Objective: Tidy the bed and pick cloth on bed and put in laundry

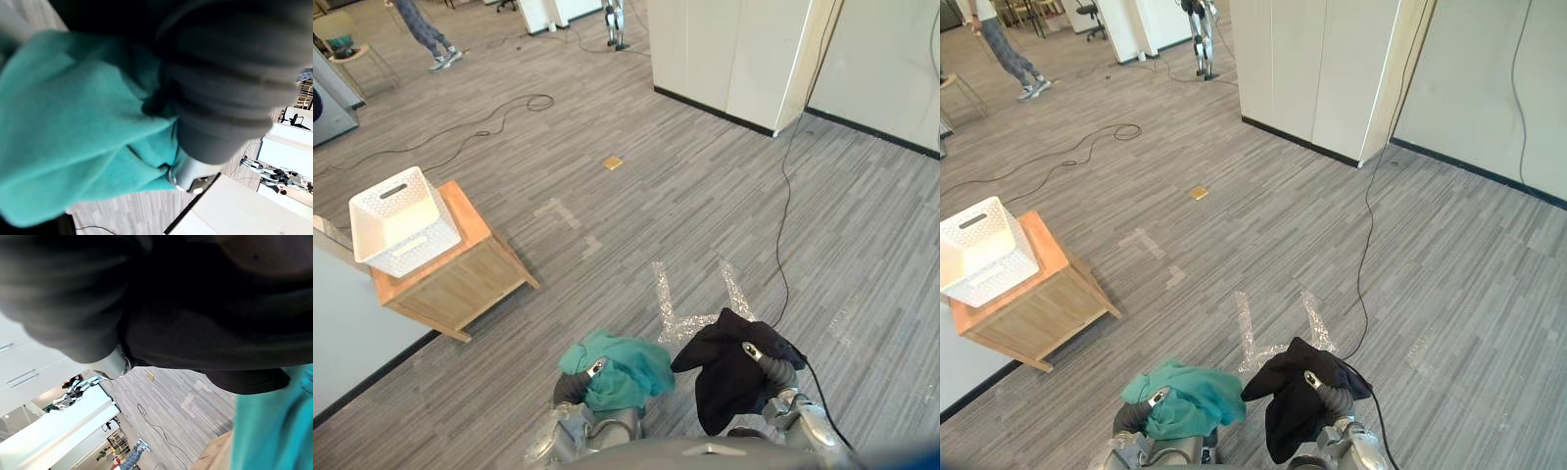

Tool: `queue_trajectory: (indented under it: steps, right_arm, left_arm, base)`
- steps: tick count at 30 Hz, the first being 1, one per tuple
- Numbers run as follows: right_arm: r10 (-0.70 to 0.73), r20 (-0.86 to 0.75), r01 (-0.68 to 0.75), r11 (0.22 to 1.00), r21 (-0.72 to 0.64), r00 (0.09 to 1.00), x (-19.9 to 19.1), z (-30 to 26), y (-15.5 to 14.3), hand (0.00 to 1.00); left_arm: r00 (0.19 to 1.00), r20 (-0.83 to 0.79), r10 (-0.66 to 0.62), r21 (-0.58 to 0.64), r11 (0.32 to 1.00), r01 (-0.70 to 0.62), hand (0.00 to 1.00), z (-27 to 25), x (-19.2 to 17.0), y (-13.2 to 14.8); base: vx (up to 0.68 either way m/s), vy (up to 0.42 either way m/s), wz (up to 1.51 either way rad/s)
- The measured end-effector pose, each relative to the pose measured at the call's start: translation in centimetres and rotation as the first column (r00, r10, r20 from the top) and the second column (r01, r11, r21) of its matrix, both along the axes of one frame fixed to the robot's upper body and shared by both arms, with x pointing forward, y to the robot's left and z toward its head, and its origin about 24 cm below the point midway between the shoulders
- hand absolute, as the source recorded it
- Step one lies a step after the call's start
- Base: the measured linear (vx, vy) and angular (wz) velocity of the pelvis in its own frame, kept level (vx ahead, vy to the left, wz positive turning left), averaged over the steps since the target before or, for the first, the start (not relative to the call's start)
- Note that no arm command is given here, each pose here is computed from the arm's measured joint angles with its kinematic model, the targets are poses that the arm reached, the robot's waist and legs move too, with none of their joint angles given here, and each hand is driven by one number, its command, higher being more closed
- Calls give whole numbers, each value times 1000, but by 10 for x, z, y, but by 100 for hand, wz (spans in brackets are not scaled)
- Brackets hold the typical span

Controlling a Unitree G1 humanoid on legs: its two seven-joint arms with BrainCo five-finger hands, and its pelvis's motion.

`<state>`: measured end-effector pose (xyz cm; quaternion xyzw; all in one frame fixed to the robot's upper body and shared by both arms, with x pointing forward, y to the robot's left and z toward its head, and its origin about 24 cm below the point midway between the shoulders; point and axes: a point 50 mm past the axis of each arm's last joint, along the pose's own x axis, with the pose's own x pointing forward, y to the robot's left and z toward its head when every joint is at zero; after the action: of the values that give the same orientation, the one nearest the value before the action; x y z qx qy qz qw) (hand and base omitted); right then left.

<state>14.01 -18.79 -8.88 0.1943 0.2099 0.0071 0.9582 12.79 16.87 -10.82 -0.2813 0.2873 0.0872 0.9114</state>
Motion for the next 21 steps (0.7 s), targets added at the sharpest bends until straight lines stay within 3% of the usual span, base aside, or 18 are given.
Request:
queue_trajectory:
  steps: [13,21]
  right_arm:
    - [76,35,-75,997,-12,997,0,14,22,100]
    - [103,-57,-103,995,9,993,-30,4,33,100]
  left_arm:
    - [999,41,-9,24,1000,8,100,9,4,8]
    - [999,9,52,44,998,-52,100,10,14,8]
  base:
    - [399,113,10]
    - [353,-130,106]
